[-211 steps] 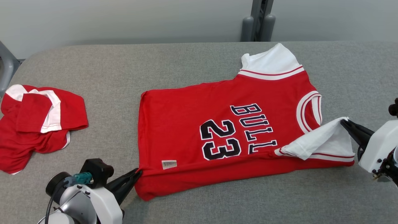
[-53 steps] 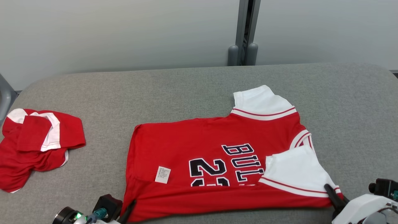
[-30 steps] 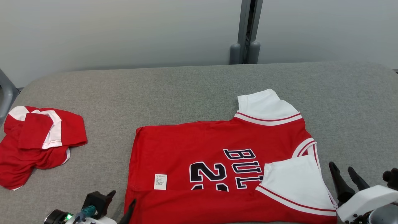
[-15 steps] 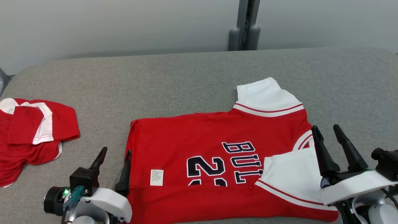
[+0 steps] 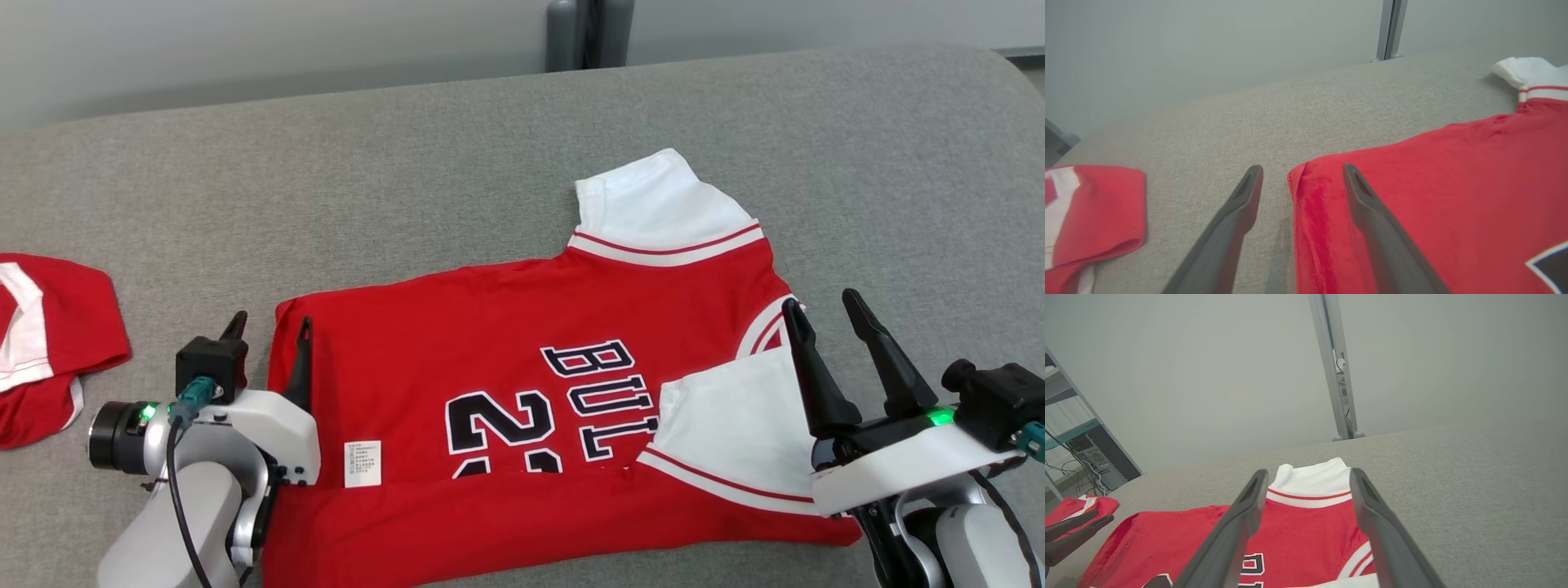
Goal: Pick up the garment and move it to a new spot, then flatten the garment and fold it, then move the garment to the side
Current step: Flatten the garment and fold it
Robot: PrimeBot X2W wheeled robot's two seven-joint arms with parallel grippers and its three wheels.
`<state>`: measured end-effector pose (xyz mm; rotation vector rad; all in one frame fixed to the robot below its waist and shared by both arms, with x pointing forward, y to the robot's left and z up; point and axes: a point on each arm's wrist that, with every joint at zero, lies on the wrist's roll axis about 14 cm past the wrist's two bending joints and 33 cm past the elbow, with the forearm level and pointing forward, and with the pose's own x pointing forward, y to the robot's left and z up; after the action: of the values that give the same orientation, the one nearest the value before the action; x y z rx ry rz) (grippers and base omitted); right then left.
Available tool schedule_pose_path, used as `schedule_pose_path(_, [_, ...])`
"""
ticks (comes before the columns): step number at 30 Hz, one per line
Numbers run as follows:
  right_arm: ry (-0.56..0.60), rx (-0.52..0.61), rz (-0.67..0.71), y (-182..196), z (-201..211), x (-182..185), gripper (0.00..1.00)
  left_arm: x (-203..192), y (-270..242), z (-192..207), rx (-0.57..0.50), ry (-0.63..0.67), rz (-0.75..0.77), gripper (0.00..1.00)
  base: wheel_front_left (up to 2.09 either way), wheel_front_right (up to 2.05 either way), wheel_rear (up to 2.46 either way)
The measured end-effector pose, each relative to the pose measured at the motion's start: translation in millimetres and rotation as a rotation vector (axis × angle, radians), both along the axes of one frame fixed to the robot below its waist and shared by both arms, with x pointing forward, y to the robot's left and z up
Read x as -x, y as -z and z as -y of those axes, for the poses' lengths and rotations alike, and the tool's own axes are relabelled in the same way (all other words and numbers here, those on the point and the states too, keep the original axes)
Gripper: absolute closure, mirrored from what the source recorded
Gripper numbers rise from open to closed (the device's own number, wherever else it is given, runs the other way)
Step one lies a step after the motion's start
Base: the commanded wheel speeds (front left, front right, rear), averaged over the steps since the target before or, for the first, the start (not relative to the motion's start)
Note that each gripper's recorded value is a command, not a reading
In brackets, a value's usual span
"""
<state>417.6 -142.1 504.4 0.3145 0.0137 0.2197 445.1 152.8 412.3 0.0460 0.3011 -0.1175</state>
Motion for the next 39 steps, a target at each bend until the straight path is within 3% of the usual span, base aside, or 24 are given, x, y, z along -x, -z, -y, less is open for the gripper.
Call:
schedule_pose_path(21, [0.066,0.014,-0.045,19.7,19.2,0.1,0.0,-42.3,43.3,-8.8,-0.136,0.04,-0.147,0.0,0.0,0.0,0.0])
schedule_pose_path(22, [0.066,0.014,-0.047,20.4,19.3,0.1,0.0,-42.8,44.0,-8.7,-0.138,0.043,-0.15,0.03,0.0,0.0,0.0])
schedule_pose_path(23, [0.066,0.014,-0.049,21.0,19.1,0.1,0.0,-43.2,44.5,-8.6,-0.139,0.044,-0.152,0.14,0.0,0.0,0.0])
schedule_pose_path(26, [0.068,0.017,-0.053,22.6,19.8,-0.2,0.0,-41.8,48.1,-7.4,-0.14,0.057,-0.168,0.8,0.0,0.0,0.0])
schedule_pose_path(27, [0.067,0.019,-0.055,23.1,19.8,-0.3,0.0,-41.7,48.7,-7.2,-0.14,0.062,-0.172,0.98,0.0,0.0,0.0])
schedule_pose_path(39, [0.046,0.038,-0.049,19.4,17.2,-9.4,0.0,-41.9,28.8,-1.2,-0.036,0.043,-0.095,1.0,0.0,0.0,0.0])
